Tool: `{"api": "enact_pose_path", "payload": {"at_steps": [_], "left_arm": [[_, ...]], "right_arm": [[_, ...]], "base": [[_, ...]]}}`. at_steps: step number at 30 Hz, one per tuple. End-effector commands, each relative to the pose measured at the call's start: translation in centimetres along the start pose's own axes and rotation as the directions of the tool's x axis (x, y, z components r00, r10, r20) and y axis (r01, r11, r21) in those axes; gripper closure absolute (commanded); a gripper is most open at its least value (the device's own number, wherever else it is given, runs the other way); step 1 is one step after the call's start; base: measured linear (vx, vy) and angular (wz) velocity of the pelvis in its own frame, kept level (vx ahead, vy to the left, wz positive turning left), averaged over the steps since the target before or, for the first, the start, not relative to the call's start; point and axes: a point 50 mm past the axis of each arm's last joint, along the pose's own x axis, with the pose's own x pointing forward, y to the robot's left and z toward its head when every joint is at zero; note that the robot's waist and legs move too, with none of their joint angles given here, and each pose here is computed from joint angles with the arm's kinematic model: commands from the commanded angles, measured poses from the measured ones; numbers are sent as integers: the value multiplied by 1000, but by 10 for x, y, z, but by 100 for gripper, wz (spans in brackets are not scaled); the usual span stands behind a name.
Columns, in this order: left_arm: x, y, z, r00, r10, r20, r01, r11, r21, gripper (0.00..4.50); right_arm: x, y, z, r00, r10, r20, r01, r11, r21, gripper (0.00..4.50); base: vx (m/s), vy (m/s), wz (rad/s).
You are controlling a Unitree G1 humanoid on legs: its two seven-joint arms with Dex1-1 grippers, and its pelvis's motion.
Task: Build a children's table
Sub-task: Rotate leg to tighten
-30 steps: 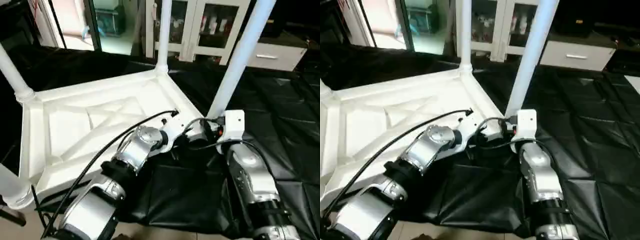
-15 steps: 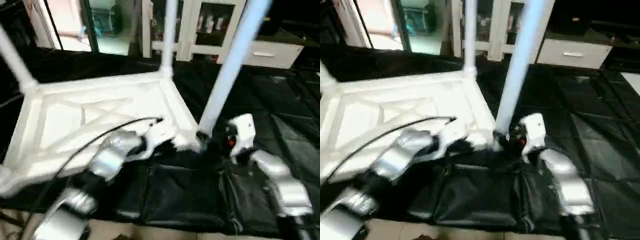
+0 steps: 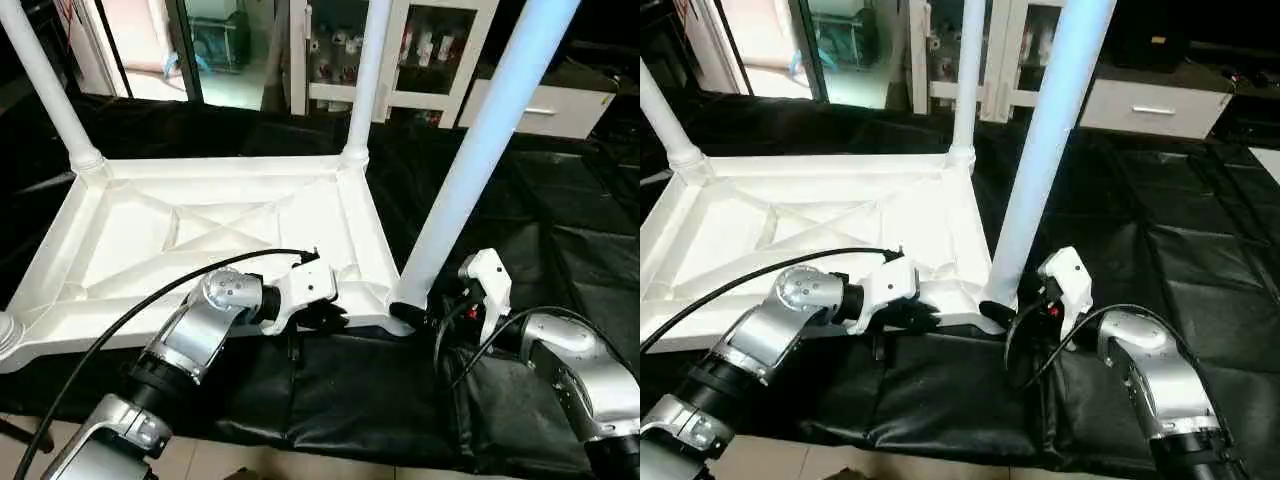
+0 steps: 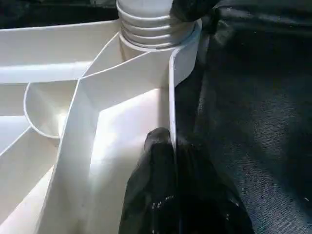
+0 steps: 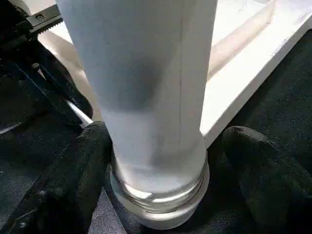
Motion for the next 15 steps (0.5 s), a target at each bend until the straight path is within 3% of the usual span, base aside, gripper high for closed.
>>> {"api": "enact_pose_path", "payload": {"at_steps": [1, 15], "left_arm": [[4, -7, 14, 993, -52, 103, 50, 999, 20, 450], [4, -8, 14, 994, -58, 91, 57, 998, 20, 450]], "right_arm": [[-1, -6, -2, 1000, -20, -10, 20, 1000, 13, 77], [1, -4, -6, 1000, 27, -14, -27, 1000, 6, 185]], "base": [[0, 0, 0], [0, 0, 0]]}}
